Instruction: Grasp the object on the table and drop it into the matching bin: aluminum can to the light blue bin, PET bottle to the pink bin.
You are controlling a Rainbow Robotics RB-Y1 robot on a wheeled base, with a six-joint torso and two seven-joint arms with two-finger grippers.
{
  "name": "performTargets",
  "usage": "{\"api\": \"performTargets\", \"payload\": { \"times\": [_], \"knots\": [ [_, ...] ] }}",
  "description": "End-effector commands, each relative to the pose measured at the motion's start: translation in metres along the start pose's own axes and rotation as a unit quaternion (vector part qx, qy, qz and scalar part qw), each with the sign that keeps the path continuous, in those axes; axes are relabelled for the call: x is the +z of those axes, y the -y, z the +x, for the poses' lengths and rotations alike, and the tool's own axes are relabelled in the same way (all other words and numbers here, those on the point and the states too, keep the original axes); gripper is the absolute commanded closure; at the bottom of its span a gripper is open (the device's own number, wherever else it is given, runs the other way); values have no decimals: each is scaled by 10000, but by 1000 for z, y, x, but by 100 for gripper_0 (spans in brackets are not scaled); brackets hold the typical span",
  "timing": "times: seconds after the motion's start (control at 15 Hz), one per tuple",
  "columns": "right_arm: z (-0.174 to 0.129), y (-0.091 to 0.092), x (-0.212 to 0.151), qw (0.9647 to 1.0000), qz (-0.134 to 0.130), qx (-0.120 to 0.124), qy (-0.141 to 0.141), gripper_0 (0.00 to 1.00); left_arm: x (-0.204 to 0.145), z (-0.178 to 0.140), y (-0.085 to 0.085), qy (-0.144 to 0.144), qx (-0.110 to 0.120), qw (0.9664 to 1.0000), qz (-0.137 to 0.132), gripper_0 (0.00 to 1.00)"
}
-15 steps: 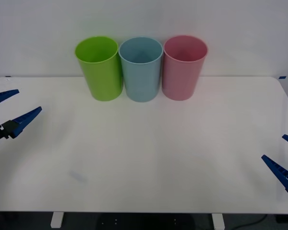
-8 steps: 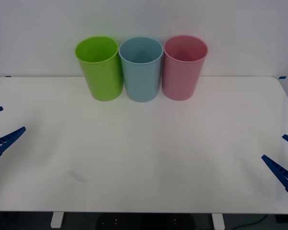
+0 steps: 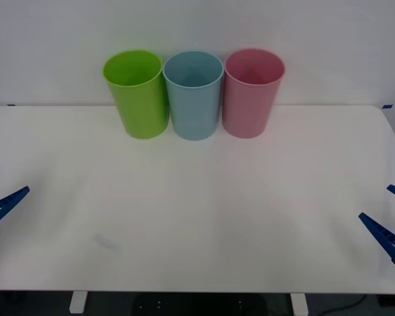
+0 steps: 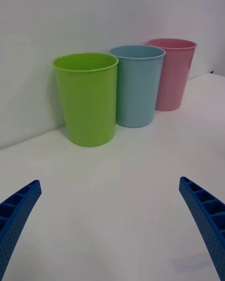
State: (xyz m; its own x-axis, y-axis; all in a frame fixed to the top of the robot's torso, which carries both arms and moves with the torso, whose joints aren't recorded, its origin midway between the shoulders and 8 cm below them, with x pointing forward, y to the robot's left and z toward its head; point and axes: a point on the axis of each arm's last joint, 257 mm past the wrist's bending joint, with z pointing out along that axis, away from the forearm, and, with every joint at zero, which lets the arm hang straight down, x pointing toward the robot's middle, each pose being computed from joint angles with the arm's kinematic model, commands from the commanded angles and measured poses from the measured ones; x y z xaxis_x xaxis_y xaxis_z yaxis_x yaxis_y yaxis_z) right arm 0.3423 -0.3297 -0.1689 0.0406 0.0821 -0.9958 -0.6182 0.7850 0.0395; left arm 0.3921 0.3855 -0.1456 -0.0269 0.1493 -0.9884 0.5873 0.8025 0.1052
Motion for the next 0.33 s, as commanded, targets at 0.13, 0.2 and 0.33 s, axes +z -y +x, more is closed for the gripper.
{"api": "performTargets", "payload": {
  "times": [0.13, 0.2, 0.33],
  "knots": [
    [0, 0, 0, 10000, 0, 0, 0, 0, 3, 1, 2, 22, -34, 10000, 0, 0],
    [0, 0, 0, 10000, 0, 0, 0, 0, 3, 1, 2, 22, -34, 10000, 0, 0],
    [0, 0, 0, 10000, 0, 0, 0, 0, 3, 1, 2, 22, -34, 10000, 0, 0]
  ]
}}
